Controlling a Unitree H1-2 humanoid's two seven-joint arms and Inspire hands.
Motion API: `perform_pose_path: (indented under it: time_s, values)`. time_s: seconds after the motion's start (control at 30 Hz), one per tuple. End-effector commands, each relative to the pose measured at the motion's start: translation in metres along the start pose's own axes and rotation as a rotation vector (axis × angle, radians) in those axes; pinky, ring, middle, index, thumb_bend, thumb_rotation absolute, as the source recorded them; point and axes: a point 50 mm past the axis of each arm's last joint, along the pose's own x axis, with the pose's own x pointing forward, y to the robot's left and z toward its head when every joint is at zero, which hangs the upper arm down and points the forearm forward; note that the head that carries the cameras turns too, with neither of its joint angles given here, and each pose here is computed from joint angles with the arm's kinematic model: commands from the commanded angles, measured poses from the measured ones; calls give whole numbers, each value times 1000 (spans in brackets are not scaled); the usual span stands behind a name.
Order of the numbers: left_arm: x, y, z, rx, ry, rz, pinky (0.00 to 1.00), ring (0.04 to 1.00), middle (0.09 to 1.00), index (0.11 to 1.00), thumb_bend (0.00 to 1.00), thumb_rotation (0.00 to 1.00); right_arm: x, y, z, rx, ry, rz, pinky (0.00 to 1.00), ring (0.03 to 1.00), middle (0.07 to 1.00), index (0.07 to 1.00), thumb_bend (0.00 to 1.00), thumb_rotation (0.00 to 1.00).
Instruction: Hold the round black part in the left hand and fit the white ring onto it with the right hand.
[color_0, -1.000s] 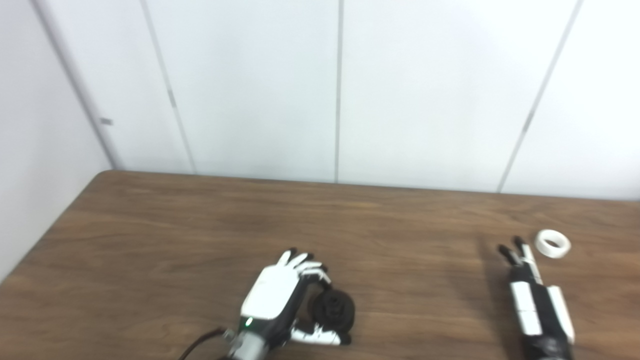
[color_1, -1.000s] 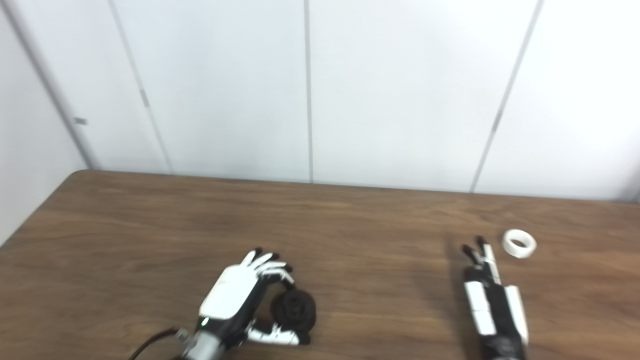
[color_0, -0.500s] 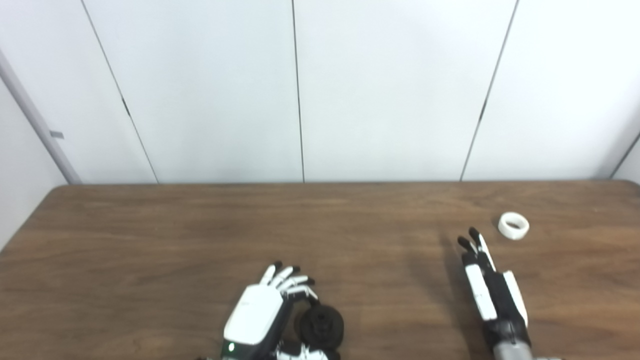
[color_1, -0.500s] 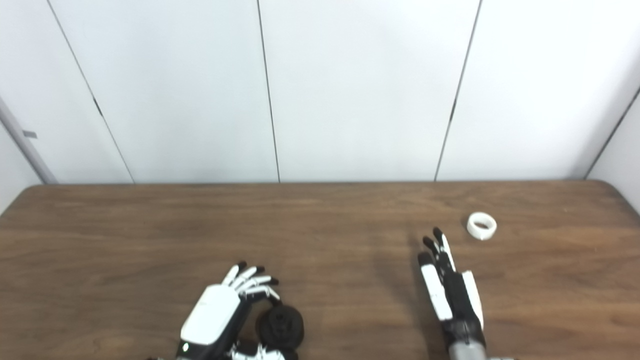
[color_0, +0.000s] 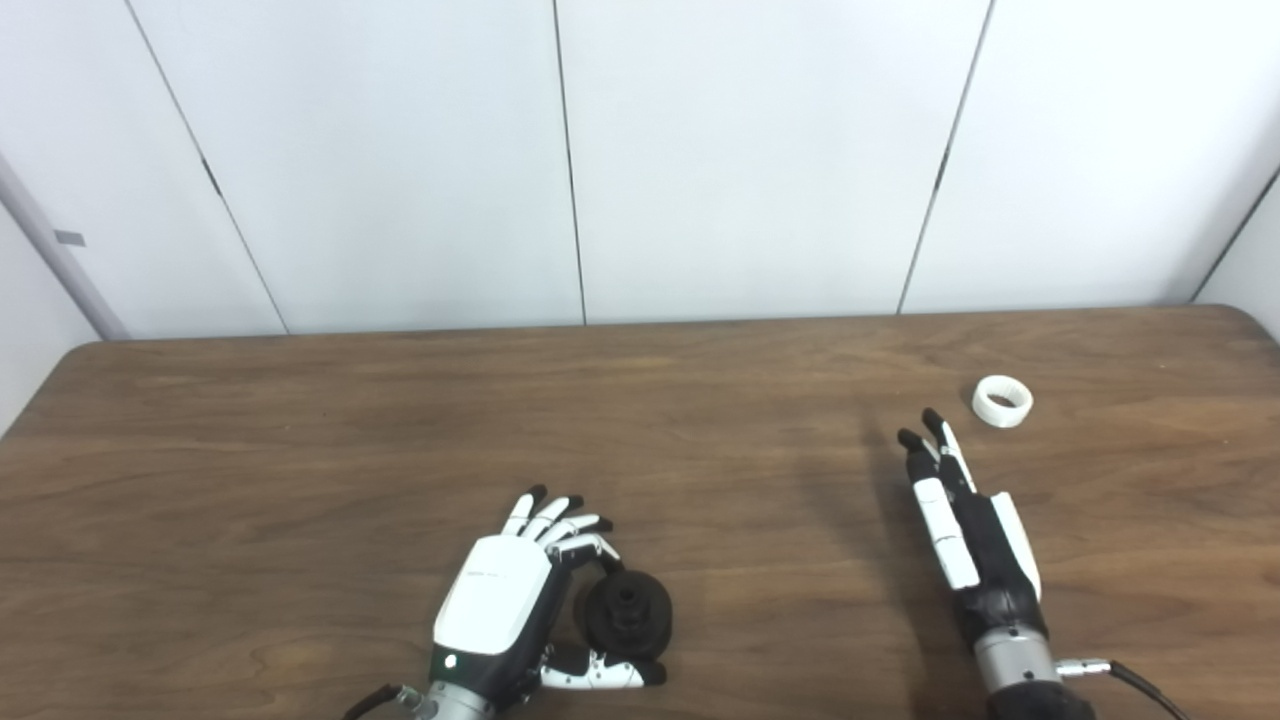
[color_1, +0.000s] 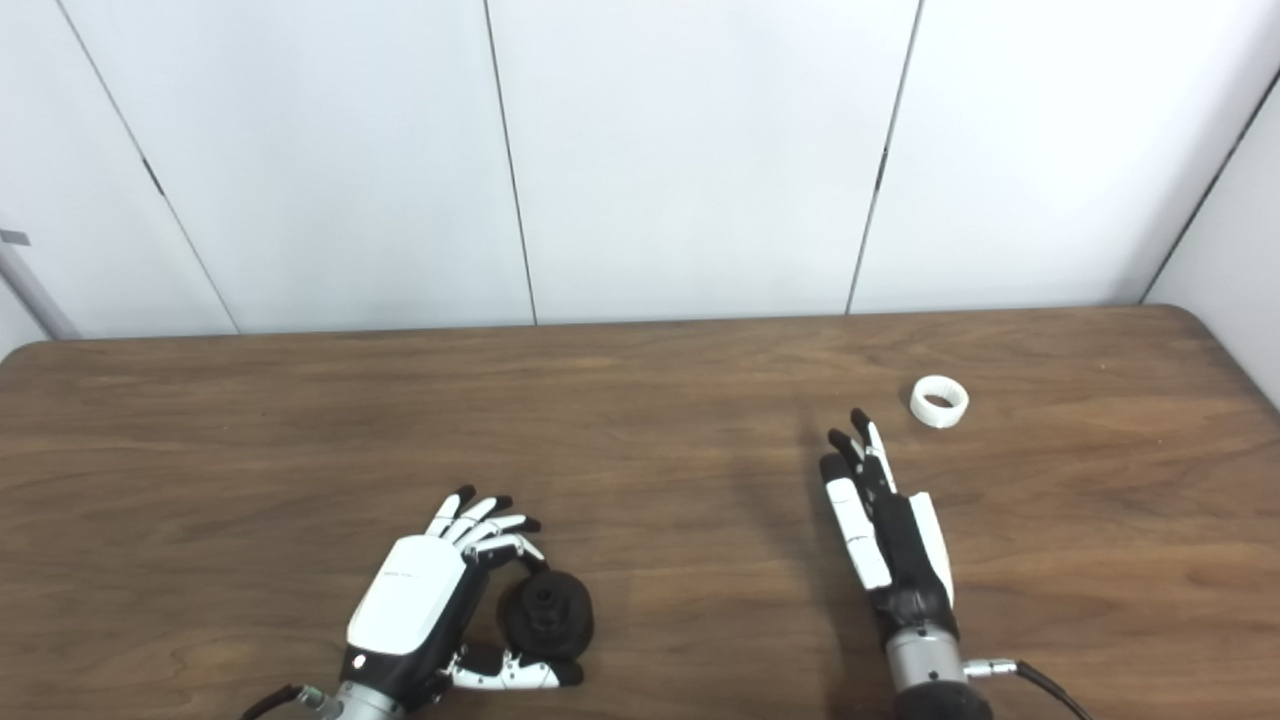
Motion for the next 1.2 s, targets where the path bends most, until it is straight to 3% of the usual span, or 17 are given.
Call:
perform_pose_path:
  time_s: [0.0,0.13,0.27,0.33,0.4,0.8,1.17]
  values:
    - [-22,-24,-11,19,45,-98,1000,910,798,483,524,52,3,-4,10,-6,-41,-3,940,950,930,995,562,1000]
    - [-22,-24,-14,21,47,-96,1000,909,796,483,525,52,5,-12,16,-71,-54,-28,922,929,918,975,583,954]
    - [-23,-24,-16,29,52,-101,1000,904,793,482,525,53,14,-25,28,-240,-101,-66,879,899,907,945,590,861]
    - [-23,-24,-17,33,52,-103,1000,902,793,483,525,53,18,-33,33,-289,-124,-89,846,879,897,908,609,734]
    - [-24,-23,-18,31,55,-106,1000,900,791,483,525,53,23,-43,39,-350,-129,-107,861,891,905,889,621,669]
    - [-26,-21,-23,29,61,-122,1000,897,791,483,525,53,55,-90,50,-550,-121,-169,901,945,950,890,644,640]
    - [-28,-18,-29,44,51,-118,1000,890,789,483,525,52,89,-121,56,-655,-85,-191,926,986,969,873,667,499]
